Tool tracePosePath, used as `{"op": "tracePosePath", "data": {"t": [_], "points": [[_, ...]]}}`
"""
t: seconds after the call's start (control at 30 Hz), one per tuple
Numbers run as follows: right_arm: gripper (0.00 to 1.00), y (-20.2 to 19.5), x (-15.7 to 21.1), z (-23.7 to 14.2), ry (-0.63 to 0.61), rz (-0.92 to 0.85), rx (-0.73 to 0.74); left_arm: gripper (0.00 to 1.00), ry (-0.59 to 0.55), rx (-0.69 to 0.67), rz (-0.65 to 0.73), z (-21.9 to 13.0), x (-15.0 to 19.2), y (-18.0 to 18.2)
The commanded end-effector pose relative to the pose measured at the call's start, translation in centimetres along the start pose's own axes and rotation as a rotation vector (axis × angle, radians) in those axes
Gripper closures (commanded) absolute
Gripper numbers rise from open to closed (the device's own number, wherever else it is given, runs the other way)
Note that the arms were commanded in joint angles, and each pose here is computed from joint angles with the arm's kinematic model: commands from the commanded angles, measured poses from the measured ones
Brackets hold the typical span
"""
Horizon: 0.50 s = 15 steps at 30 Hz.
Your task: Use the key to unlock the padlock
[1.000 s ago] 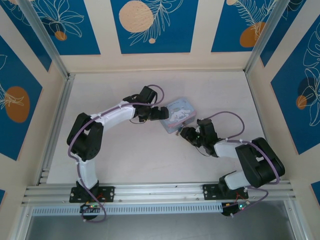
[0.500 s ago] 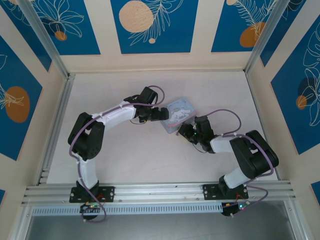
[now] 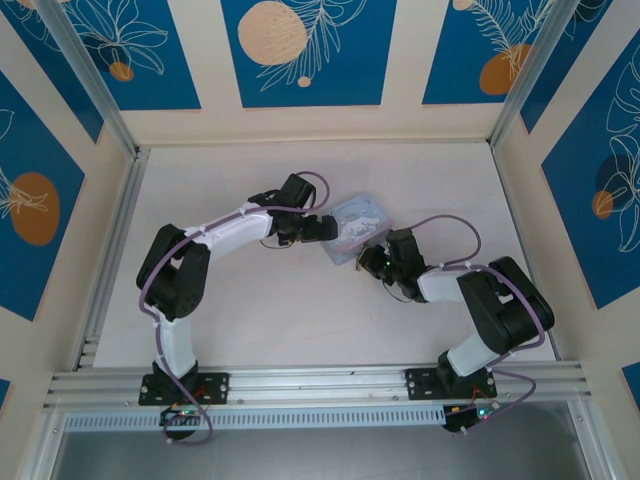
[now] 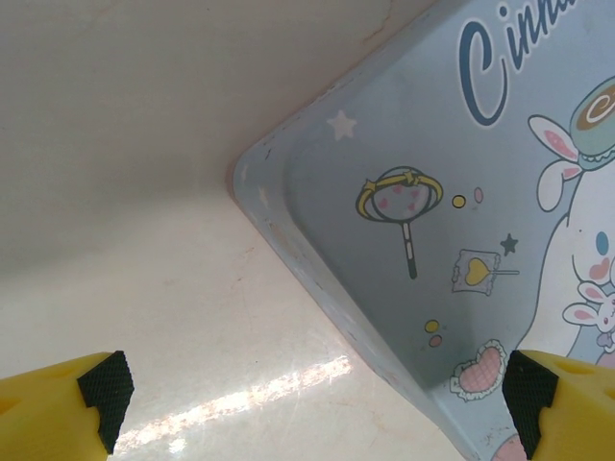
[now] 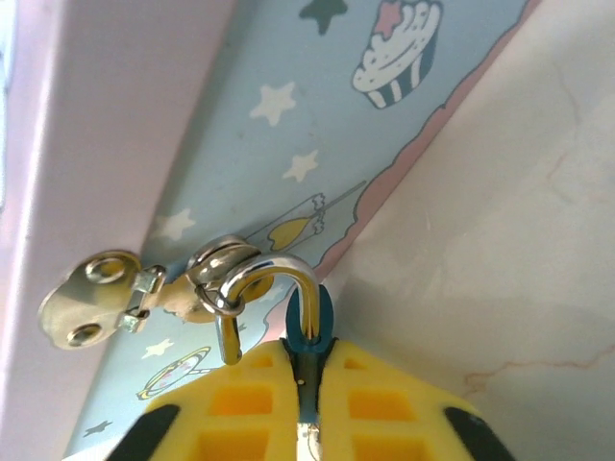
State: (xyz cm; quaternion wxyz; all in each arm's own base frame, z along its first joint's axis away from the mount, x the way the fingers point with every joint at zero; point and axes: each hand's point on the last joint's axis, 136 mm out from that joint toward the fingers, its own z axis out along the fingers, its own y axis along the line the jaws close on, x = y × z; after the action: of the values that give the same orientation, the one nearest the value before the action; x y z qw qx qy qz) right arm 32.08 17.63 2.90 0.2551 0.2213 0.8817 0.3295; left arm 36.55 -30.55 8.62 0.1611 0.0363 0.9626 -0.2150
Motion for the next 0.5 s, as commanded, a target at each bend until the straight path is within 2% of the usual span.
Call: {"op": "tracePosePath", "data": {"t": [0.0, 0.07, 0.47], "points": [[0.97, -0.2, 0.0, -0.1, -0.002, -0.014, 0.031, 0.0, 0.004, -0.042, 0.009, 0.2, -0.1, 0.1], [1.0, 0.1, -0.1, -0.4, -0.001, -0.009, 0.027, 0.0, 0.012, -0.073, 0.009, 0.4, 0.0, 0.7], [1.0, 1.3, -2.1, -1.0, -0.015, 0.139, -0.006, 0.01, 0.07, -0.149, 0.01, 2.1, 1.6, 2.5]]}}
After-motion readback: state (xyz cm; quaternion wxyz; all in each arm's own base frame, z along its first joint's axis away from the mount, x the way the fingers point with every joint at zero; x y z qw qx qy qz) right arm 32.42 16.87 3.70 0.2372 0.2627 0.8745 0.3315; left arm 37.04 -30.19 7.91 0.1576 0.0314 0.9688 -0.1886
